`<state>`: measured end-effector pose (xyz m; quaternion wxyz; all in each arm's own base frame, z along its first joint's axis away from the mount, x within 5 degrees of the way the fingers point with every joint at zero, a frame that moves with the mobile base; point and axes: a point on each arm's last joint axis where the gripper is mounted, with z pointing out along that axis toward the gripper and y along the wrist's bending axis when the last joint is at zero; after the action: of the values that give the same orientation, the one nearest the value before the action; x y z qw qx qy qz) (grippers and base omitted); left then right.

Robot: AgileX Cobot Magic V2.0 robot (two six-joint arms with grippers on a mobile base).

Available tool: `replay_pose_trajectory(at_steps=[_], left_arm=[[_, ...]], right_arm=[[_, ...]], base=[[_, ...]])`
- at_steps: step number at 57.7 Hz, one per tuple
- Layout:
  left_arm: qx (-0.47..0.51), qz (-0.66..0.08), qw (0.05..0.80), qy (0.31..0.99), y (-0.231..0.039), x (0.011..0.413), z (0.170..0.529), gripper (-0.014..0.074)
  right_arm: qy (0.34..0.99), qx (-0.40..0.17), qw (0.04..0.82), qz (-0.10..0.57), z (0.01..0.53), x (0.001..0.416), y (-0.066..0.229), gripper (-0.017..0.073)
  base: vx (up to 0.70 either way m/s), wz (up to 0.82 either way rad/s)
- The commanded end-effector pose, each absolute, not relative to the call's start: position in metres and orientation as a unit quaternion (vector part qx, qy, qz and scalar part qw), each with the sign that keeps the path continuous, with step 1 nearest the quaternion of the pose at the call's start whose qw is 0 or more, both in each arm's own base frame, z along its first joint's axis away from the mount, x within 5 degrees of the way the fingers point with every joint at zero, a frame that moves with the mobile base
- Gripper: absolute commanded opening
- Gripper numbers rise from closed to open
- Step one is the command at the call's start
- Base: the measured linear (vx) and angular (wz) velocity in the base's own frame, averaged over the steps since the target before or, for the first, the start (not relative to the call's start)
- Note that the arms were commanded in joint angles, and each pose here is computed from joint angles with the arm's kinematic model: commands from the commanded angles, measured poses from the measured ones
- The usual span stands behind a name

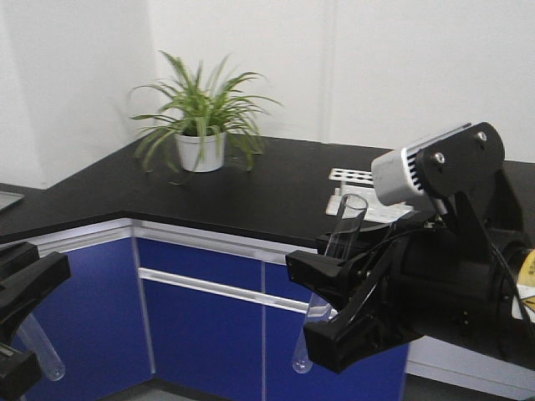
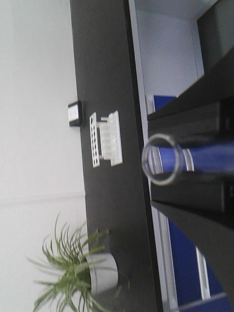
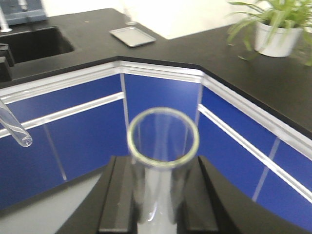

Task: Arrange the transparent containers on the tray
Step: 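Turn the base away from the rack while holding both tubes, then drive the base to the counter with the yellow tray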

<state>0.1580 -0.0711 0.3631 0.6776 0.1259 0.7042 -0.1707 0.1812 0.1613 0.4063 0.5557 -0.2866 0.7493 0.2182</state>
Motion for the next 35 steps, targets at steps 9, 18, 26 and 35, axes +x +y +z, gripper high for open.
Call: replay_pose_trajectory(at_steps=[9,18,26,35], left_arm=[[0.118,-0.192,0.718,0.659,-0.0715,0.1545,0.3851,0.003],[0.118,-0.192,0.718,0.659,-0.0715,0.1545,0.3851,0.003],[0.118,-0.192,0.718,0.658,-0.0715,0.1545,0.3852,0.003],[0.118,-0.192,0.718,0.658,-0.0715,0.1545,0.3852,0.003]], right_arm=[[0.707,-0.273,0.61,0.233,0.4311,0.1774,0.1571,-0.0001],[0.707,-0.273,0.61,0.233,0.4311,0.1774,0.1571,-0.0001],[0.707,-0.273,0.61,0.233,0.4311,0.1774,0.1571,-0.0001],[0.707,-0.273,0.61,0.233,0.4311,0.1774,0.1571,-0.0001]], base=[[0.0,0.49],[0.03,0.64],[0.05,0.7],[0.07,0.72]])
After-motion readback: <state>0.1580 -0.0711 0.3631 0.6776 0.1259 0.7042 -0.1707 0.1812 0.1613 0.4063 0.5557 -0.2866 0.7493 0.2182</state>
